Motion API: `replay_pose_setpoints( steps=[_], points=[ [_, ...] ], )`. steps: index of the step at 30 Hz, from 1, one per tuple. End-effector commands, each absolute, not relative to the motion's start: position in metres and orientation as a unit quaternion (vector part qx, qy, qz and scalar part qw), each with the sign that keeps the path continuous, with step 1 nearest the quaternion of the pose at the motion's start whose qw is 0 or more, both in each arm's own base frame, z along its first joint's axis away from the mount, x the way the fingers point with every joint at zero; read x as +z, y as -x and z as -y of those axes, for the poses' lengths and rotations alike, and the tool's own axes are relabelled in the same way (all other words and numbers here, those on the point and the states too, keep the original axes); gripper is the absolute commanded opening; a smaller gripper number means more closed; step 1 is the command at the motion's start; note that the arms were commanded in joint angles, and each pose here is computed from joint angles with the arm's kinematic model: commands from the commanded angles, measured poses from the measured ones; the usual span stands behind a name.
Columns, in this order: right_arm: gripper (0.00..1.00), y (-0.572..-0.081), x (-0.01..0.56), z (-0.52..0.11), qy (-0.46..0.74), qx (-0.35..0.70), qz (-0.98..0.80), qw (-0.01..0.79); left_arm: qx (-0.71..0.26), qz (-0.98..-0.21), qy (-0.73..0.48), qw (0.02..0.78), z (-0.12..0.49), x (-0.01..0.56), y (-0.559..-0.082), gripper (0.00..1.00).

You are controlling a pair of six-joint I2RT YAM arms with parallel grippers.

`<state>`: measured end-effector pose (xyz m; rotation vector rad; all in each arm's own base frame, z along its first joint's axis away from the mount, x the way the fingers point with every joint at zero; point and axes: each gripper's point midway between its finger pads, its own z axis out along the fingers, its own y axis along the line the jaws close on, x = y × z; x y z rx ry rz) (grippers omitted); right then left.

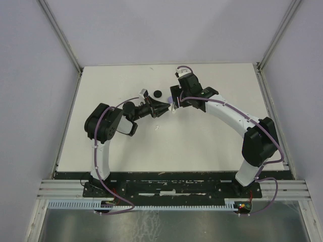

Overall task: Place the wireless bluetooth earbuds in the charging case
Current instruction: Place the earbud in the charging case.

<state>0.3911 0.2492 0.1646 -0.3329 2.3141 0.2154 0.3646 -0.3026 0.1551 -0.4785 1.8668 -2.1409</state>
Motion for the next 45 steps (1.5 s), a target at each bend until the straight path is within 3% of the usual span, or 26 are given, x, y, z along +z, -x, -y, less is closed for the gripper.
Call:
replay_pose_setpoints(
  steps=[1, 45],
  points=[
    [0.76, -0.394, 0.196, -0.255, 0.130, 0.103, -0.891, 0.424, -0.750, -0.630, 0.118, 0.163, 0.306, 0.172, -0.365, 0.03],
    [0.74, -0.378, 0.196, -0.259, 0.145, 0.118, -0.889, 0.417, -0.756, -0.624, 0.121, 0.158, 0.309, 0.171, -0.375, 0.03]
  ],
)
